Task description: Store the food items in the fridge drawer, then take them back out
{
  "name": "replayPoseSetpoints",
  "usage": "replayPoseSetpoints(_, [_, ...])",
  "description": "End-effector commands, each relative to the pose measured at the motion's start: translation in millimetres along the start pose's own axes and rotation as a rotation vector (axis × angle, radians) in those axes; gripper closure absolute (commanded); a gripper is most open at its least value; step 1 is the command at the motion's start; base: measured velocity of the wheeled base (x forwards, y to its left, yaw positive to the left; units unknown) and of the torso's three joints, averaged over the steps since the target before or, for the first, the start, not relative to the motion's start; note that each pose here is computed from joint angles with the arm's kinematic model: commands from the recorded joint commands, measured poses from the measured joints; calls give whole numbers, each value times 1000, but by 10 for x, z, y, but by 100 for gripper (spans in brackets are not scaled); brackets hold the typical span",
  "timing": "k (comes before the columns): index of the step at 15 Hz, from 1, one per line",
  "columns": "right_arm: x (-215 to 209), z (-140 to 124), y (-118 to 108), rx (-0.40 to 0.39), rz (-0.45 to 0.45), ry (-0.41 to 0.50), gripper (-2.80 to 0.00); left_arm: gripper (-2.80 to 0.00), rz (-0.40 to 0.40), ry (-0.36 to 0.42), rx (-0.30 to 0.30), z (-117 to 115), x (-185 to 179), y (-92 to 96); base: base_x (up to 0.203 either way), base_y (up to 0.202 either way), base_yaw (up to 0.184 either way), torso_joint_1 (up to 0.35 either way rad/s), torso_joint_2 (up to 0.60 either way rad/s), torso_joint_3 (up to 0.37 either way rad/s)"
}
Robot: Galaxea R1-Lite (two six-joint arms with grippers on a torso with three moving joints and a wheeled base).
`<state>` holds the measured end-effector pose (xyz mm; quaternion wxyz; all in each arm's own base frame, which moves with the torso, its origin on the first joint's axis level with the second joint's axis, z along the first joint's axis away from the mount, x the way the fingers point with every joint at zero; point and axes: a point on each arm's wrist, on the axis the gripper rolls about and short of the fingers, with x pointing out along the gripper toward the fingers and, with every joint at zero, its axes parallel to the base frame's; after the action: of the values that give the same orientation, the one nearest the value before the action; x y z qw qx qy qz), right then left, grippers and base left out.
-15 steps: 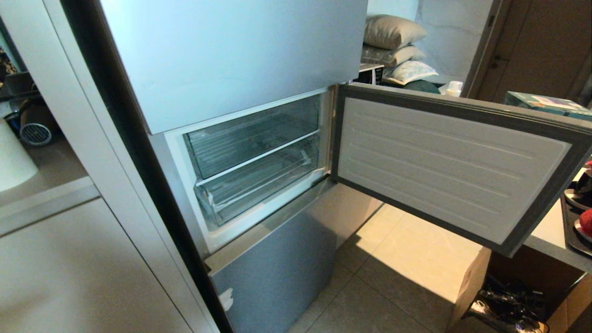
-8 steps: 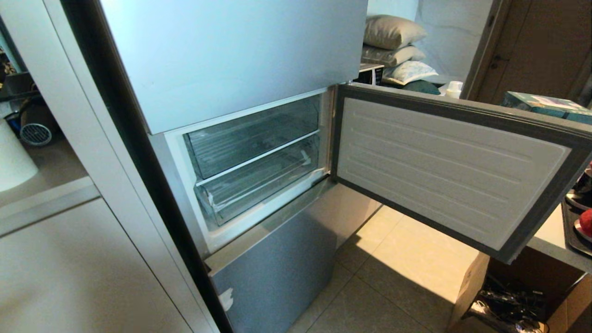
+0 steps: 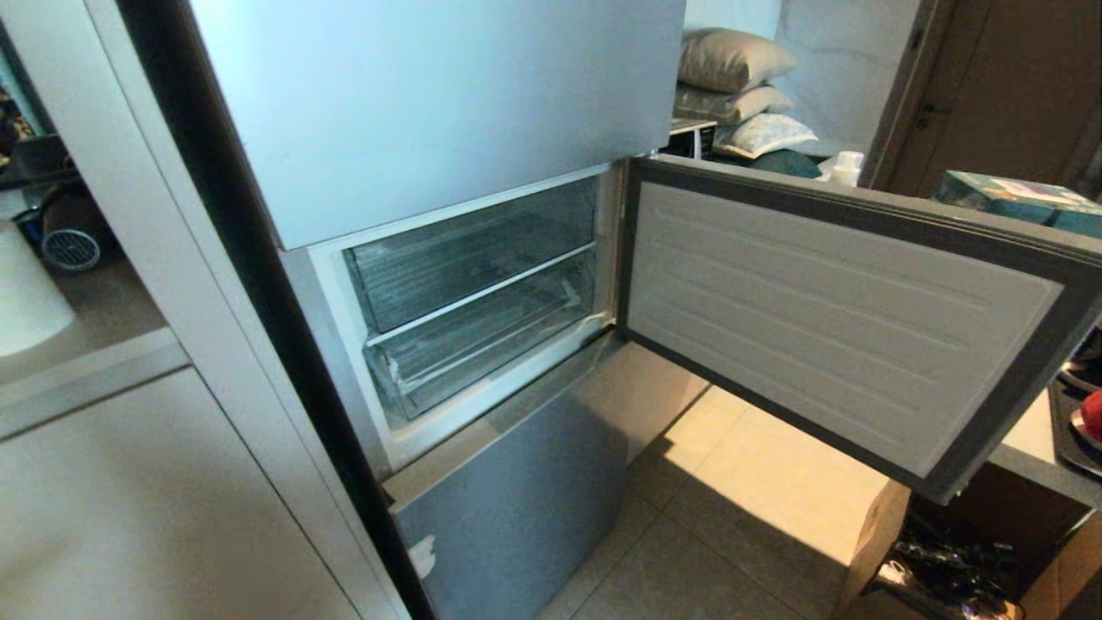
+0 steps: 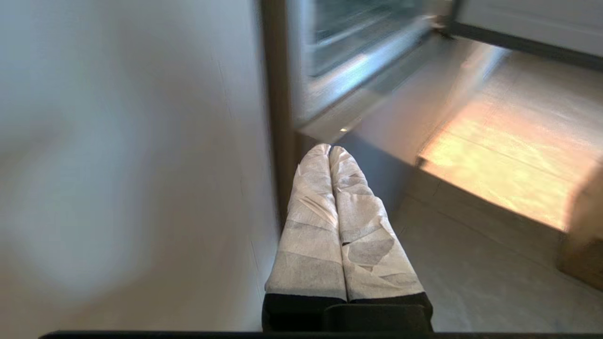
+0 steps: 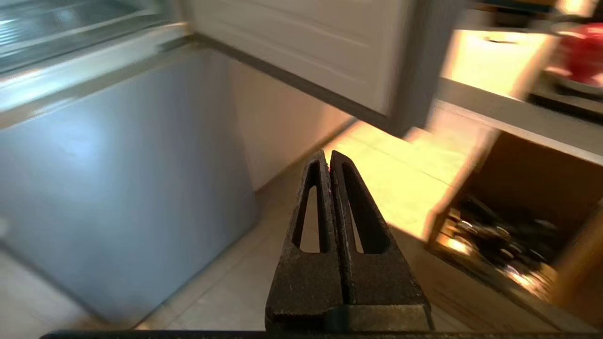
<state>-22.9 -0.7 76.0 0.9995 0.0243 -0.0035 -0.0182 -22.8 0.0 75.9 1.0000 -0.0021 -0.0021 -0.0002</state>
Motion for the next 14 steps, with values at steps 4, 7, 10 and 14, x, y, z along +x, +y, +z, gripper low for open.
replayPoseSetpoints(4, [1,0,0,1,0,1,0,0,0,1,0,-4,1,0,0,-10,169,1,4,2])
replayPoseSetpoints(7, [1,1,0,1,0,0,0,0,0,1,0,-4,1,0,-1,-9,173,2,6,4])
replayPoseSetpoints(10, [1,1,0,2,0,0,0,0,0,1,0,-4,1,0,0,-11,176,3,-1,2])
replayPoseSetpoints(14, [1,1,0,2,0,0,0,0,0,1,0,-4,1,0,-1,-10,176,2,2,1])
